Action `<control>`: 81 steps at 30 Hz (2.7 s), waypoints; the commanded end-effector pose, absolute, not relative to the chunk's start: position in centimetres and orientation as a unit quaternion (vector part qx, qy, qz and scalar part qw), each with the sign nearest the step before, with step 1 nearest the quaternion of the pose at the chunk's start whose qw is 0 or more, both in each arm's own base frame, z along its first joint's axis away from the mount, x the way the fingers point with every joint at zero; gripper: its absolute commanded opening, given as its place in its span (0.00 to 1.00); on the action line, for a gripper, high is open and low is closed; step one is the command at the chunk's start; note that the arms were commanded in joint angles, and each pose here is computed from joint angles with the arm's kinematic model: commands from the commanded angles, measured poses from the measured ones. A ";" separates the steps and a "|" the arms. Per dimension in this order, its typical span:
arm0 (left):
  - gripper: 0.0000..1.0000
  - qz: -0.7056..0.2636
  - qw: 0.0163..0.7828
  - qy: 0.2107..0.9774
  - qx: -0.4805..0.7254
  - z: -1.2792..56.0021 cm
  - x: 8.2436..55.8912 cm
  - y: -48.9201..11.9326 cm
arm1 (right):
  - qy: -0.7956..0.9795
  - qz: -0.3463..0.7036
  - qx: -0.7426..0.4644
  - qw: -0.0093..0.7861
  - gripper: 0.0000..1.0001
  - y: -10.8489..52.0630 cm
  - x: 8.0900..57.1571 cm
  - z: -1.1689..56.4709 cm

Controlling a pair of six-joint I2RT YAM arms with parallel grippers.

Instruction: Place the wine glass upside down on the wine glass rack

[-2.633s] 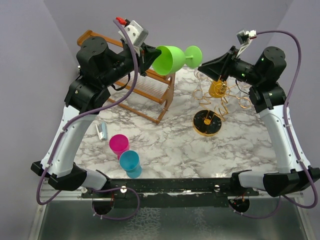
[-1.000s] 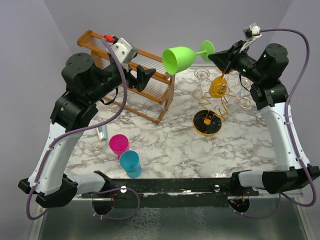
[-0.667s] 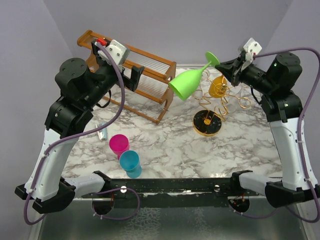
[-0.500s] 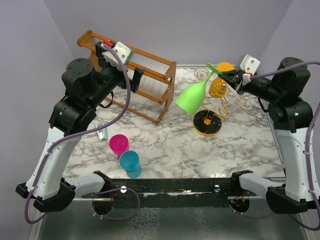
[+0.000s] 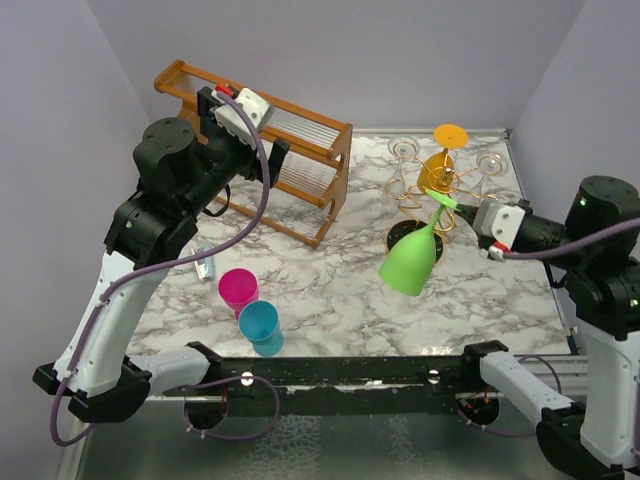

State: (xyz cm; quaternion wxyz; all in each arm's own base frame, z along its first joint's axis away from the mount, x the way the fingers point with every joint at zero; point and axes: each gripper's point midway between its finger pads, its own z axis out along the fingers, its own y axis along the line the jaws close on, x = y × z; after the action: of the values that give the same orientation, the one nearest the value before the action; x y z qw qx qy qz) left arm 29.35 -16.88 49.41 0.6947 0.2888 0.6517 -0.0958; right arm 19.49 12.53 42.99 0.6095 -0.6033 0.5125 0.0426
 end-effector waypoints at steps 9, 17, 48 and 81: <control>0.99 -0.092 0.696 0.649 0.292 49.4 29.7 -16.9 | 0.579 -0.093 -0.571 0.575 0.01 6.6 17.3 39.1; 0.99 -0.102 0.688 0.653 0.300 48.8 30.3 -17.8 | 0.629 -0.153 -0.536 0.542 0.01 3.5 18.3 36.4; 0.99 -0.108 0.682 0.654 0.309 48.4 30.9 -18.5 | 0.605 -0.259 -0.552 0.513 0.01 2.5 26.8 38.4; 0.99 -0.114 0.679 0.654 0.314 48.3 31.0 -18.9 | 0.640 -0.311 -0.522 0.470 0.01 -0.4 26.3 35.9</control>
State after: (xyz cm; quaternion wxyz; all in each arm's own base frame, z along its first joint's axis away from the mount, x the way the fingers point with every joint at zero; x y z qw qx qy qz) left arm 31.55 -19.00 46.59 0.6627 0.3139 0.6718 -0.1050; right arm 26.66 0.17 35.19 0.4608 -0.5405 0.6389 -0.2955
